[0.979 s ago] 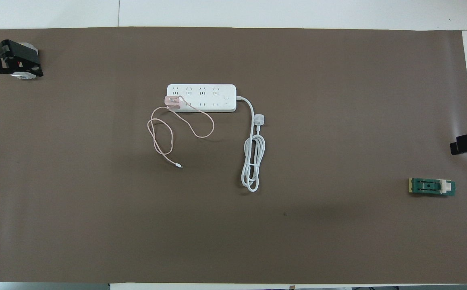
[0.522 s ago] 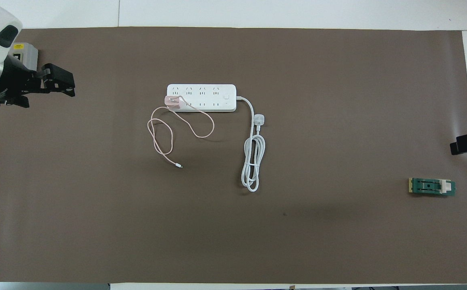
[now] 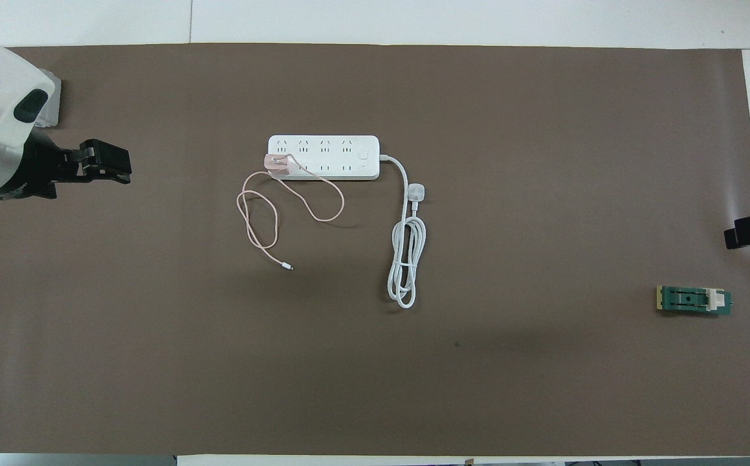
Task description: Plug charger into power strip
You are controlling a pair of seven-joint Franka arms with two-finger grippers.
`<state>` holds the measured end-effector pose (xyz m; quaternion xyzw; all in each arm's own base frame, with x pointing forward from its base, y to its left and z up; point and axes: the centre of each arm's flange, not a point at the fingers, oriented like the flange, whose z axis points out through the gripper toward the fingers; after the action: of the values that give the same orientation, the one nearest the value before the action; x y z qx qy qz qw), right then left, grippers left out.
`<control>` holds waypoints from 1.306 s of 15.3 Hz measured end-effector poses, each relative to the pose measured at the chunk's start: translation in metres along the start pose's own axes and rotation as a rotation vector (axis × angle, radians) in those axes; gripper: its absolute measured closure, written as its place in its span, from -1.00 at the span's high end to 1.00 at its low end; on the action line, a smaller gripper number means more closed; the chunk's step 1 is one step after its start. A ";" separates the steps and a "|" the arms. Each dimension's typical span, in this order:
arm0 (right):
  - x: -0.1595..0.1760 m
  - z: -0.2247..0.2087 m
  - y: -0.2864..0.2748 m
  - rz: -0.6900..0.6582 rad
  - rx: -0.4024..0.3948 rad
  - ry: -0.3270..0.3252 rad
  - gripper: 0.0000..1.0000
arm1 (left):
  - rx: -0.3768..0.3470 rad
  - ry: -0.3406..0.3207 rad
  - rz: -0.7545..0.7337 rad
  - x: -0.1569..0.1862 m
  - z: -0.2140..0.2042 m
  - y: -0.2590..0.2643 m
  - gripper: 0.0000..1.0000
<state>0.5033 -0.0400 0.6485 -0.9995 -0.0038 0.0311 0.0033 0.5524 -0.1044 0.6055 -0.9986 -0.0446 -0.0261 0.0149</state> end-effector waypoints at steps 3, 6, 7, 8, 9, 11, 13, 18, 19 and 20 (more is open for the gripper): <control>0.000 0.000 0.002 0.004 0.000 0.000 1.00 | 0.012 -0.015 0.051 -0.002 -0.011 -0.039 1.00; 0.000 0.000 0.005 0.010 0.001 0.000 1.00 | 0.011 -0.014 0.050 -0.003 -0.018 -0.057 1.00; 0.000 0.000 0.005 0.010 0.001 0.000 1.00 | 0.012 -0.020 0.050 -0.004 -0.018 -0.057 1.00; -0.001 0.000 0.005 0.010 0.001 0.000 1.00 | 0.011 -0.025 0.050 -0.005 -0.017 -0.057 1.00; -0.001 0.000 0.005 0.010 0.001 0.000 1.00 | 0.008 -0.029 0.048 -0.005 -0.017 -0.057 1.00; -0.001 0.000 0.005 0.010 0.001 0.000 1.00 | 0.007 -0.033 0.045 -0.005 -0.017 -0.058 1.00; -0.001 0.000 0.005 0.010 0.001 0.000 1.00 | 0.008 -0.036 0.044 -0.005 -0.016 -0.058 1.00; -0.001 0.000 0.005 0.010 0.001 0.000 1.00 | -0.001 -0.040 0.052 -0.007 -0.016 -0.053 1.00; -0.001 0.000 0.005 0.010 0.001 0.000 1.00 | -0.011 -0.051 0.056 -0.008 -0.016 -0.050 1.00; -0.001 0.000 0.005 0.010 0.001 0.000 1.00 | -0.017 -0.071 0.060 -0.011 -0.015 -0.047 1.00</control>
<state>0.5028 -0.0453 0.6486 -0.9995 0.0013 0.0309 0.0037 0.5363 -0.0595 0.6208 -0.9998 -0.0149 0.0092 0.0053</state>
